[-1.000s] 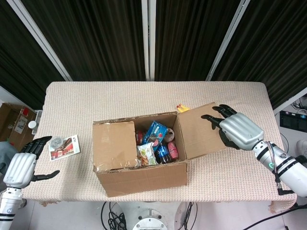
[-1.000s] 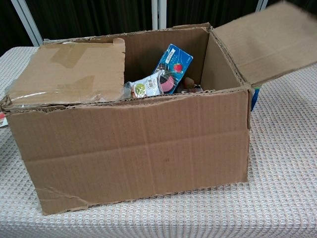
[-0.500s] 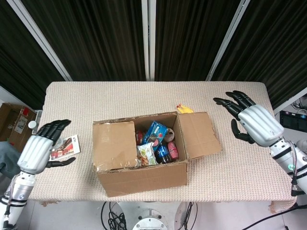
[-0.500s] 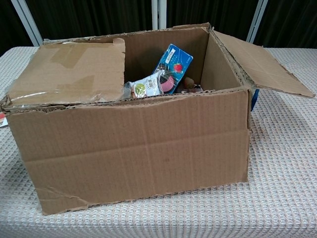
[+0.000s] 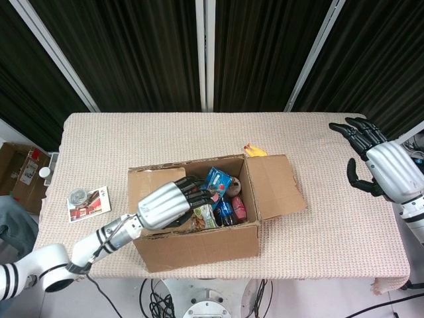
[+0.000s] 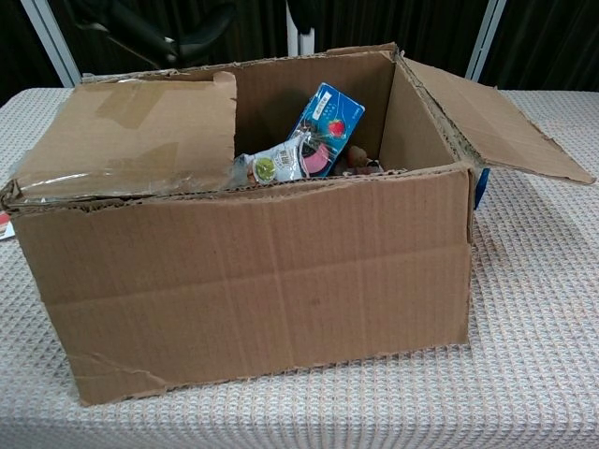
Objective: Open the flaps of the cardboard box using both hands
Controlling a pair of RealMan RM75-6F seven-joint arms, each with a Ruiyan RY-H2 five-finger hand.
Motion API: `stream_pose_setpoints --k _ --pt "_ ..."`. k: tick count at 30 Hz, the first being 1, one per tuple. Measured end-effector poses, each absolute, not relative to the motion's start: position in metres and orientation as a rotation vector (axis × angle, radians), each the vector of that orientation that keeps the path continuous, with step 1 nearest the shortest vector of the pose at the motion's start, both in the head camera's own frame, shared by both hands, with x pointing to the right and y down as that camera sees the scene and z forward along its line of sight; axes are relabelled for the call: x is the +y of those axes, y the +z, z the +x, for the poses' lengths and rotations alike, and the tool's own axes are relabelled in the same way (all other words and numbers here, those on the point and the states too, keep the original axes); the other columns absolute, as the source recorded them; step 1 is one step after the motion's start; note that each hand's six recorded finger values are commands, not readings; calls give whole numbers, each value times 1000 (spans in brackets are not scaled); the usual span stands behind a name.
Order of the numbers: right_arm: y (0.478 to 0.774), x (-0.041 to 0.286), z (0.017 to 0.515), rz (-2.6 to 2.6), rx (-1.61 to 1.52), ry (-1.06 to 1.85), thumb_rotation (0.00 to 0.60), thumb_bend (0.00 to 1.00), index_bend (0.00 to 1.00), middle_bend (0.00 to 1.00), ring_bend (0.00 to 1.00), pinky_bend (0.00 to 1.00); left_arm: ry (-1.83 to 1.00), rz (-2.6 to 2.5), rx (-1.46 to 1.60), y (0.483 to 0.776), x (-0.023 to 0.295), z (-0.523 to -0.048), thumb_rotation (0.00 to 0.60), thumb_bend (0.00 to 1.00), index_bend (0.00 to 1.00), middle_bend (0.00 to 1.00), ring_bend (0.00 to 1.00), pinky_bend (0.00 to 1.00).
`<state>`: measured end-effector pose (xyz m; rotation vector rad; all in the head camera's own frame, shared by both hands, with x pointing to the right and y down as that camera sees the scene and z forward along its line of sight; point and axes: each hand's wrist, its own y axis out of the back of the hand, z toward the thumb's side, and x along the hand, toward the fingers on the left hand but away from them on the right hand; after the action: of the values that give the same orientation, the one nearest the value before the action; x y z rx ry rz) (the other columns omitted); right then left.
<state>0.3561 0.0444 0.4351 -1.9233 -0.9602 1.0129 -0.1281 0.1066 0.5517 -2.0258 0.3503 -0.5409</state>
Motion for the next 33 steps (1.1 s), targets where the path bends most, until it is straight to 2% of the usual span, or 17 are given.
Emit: stream_pose_setpoints --k 8,15,21,33 --pt "436 44 371 -1918 -991 1016 600 741 0 121 0 0 -551 -1856 118 577 106 -103 600 963 309 312 97 202" --pt "438 43 374 -1919 -991 1017 600 741 0 122 0 0 -617 -1674 -40 591 98 -106 600 976 317 322 97 200" --pt "442 42 371 -1926 -983 1015 600 741 0 123 0 0 -709 -1554 -141 597 87 -128 600 977 317 325 97 200" --pt "448 41 362 -1951 -977 1001 600 741 0 122 0 0 -758 -1428 -260 590 89 -150 600 982 362 348 97 199"
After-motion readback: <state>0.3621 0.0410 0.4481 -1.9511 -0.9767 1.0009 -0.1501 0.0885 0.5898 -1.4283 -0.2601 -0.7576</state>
